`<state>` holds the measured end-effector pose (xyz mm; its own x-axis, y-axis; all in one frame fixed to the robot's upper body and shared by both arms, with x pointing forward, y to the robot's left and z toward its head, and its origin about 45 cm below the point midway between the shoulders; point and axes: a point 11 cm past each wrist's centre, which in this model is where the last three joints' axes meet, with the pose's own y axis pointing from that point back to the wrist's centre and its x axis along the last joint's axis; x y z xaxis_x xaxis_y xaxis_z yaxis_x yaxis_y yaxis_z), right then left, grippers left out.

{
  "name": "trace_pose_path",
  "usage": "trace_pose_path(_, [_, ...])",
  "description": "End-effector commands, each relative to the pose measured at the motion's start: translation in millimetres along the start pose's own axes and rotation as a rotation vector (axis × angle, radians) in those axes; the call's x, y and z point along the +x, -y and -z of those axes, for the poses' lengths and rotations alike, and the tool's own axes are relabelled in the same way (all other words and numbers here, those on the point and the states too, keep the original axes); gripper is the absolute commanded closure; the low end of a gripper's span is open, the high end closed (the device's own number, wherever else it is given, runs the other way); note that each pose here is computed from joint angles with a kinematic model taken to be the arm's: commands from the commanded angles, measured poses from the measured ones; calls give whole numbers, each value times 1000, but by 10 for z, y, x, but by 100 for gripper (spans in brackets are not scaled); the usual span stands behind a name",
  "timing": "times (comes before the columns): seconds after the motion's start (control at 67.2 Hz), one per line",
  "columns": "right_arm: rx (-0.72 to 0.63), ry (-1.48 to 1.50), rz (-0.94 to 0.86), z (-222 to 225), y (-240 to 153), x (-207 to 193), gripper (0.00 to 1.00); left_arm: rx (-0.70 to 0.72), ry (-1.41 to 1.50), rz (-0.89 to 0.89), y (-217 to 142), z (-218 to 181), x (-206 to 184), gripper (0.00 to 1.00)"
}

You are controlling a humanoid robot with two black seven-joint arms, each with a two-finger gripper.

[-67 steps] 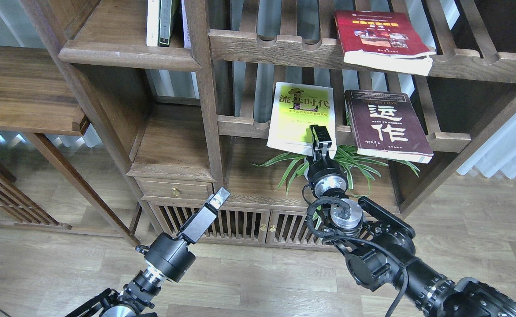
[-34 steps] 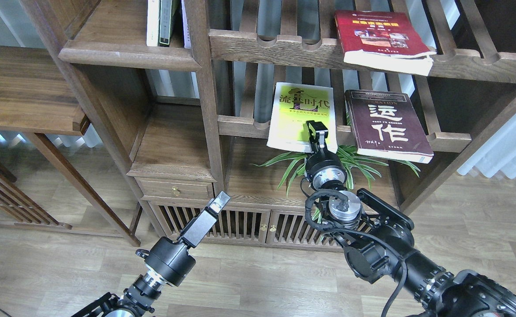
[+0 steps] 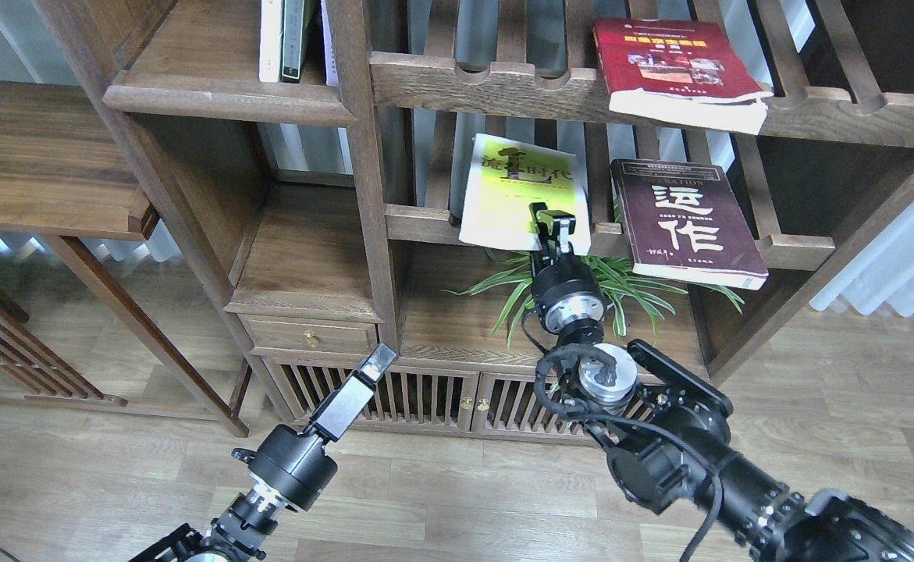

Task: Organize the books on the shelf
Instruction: 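Tip the yellow-green book off the shelf toward the left gripper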

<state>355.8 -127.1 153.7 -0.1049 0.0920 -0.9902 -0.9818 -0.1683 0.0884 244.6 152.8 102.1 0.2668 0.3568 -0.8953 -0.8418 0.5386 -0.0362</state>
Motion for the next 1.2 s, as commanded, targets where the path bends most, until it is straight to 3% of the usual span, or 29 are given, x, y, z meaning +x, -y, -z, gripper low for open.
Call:
trace_pose_path(0.0, [-37, -13, 125, -74, -116, -83, 96, -38, 9, -4, 17, -146, 19, 0])
trace_pose_path(0.342, [-101, 79, 266, -47, -445, -21, 96, -48, 19, 32, -35, -254, -104, 0])
trace_pose_path(0.818, [-230, -72, 172, -85, -731, 423, 96, -137, 11, 20, -123, -530, -102, 2])
trace_pose_path(1.19, [-353, -163, 57, -33, -860, 840, 96, -121, 38, -45, -331, -816, 74, 7])
